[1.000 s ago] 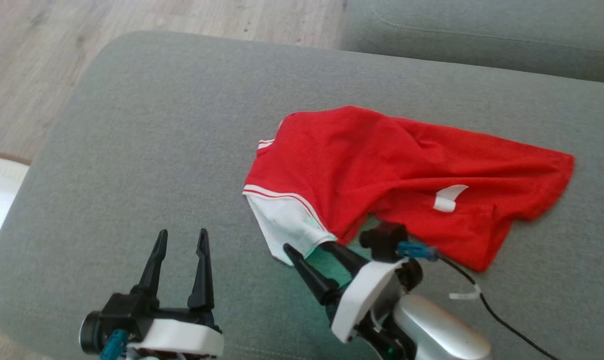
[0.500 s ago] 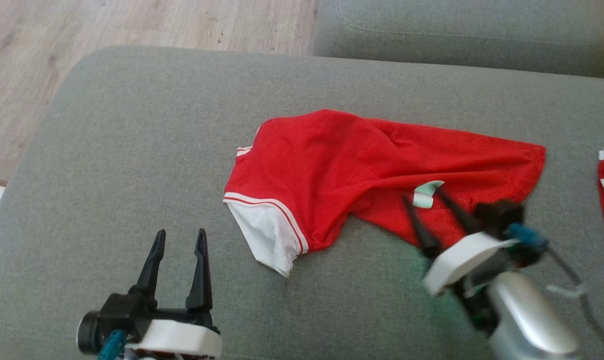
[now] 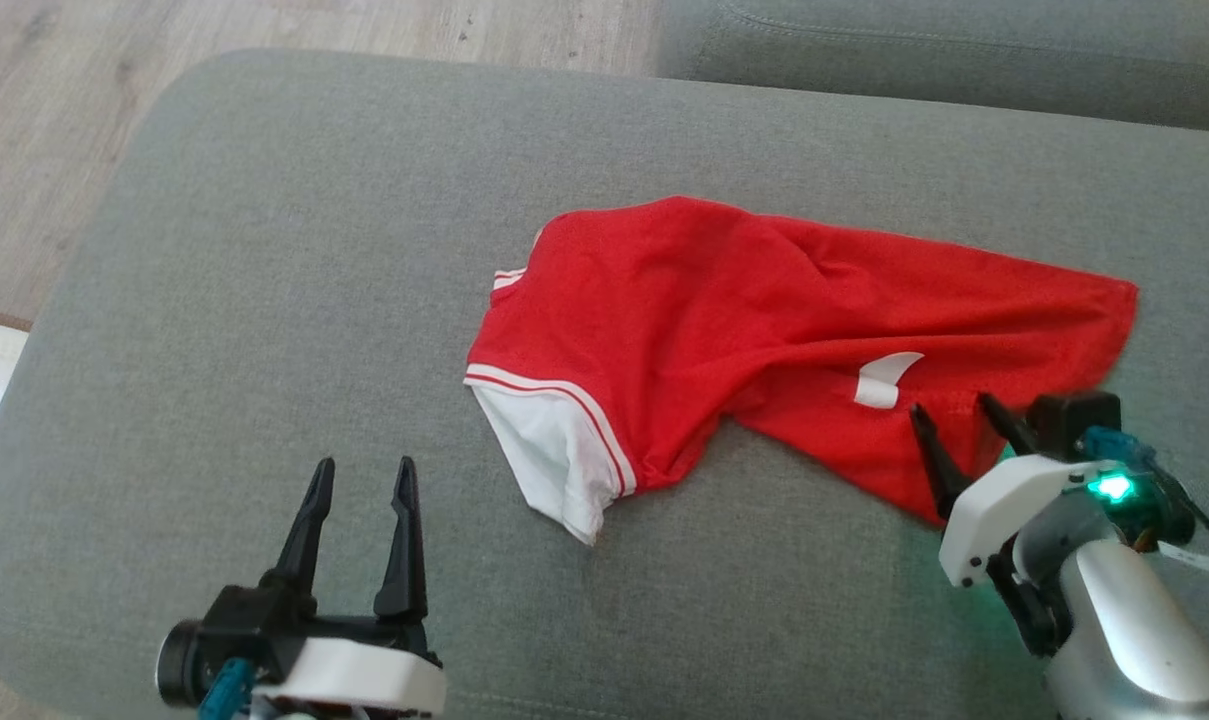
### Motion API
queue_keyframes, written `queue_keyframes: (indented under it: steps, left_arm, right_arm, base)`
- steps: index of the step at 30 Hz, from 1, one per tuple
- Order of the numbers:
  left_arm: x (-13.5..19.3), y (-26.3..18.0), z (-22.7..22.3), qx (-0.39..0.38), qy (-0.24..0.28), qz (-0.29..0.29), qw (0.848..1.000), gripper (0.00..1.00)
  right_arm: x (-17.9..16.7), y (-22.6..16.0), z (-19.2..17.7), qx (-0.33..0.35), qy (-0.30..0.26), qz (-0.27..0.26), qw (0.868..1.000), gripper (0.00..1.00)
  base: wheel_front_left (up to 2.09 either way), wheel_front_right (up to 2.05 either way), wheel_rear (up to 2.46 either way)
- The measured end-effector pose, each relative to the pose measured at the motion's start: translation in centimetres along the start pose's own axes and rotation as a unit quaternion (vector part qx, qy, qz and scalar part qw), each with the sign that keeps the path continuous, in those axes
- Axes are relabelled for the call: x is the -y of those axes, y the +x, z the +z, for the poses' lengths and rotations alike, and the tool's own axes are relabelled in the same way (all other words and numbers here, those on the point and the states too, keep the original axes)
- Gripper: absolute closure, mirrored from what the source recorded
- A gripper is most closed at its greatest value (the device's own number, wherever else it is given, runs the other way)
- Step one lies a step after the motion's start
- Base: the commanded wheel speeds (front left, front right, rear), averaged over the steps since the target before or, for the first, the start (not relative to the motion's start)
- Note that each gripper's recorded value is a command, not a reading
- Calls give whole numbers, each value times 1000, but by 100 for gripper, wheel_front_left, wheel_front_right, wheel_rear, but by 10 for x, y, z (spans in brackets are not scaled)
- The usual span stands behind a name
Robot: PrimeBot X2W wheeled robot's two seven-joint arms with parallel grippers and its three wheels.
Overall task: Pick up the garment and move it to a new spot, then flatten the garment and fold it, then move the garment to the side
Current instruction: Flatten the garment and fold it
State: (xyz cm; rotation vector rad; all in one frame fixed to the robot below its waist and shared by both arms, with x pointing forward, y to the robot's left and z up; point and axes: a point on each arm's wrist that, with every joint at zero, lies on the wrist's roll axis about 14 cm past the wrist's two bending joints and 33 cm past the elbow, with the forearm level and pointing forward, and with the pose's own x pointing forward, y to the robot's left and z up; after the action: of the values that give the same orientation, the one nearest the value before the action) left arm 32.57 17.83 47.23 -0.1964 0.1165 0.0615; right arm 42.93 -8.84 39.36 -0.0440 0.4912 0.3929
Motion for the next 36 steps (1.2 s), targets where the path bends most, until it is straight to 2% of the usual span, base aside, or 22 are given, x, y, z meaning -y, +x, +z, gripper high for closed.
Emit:
queue_keyframes:
  steps: [2, 3, 5, 7, 15, 18, 22, 30, 36]
  left_arm:
    - [-1, 0, -1, -1, 0, 2, 1000, 0]
    - [-1, 0, -1, -1, 0, 2, 1000, 0]
    - [0, 0, -1, -1, 1, 1, 1000, 0]
    - [2, 1, -1, -1, 1, -3, 1000, 0]
    - [15, 5, 0, 0, 1, -25, 1000, 0]
    - [23, 6, 1, 3, 2, -40, 999, 0]
    - [30, 6, 3, 5, 2, -52, 999, 0]
    - [43, 1, -4, -6, 2, -72, 997, 0]
    - [52, 4, -4, -6, 2, -87, 996, 0]
  right_arm:
    - [-1, 1, -5, -11, 4, 0, 1000, 0]
    - [-3, 1, -7, -16, 8, 1, 1000, 38]
    - [-5, 1, -7, -13, 16, 4, 1000, 73]
    - [-8, -1, -6, -7, 14, 8, 1000, 100]
    - [-12, -7, 16, 47, -2, 16, 999, 100]
    - [-29, -16, 42, 97, -29, 44, 994, 100]
    - [-39, -31, 49, 119, -46, 59, 990, 100]
    - [-72, -88, -1, 92, -32, 88, 991, 100]
    - [-82, -108, -26, 72, -50, 88, 992, 100]
  base:
    - [0, 0, 0]
    - [0, 0, 0]
    - [0, 0, 0]
    - [0, 0, 0]
    - [0, 0, 0]
    - [0, 0, 0]
    - [0, 0, 0]
    - [0, 0, 0]
    - [0, 0, 0]
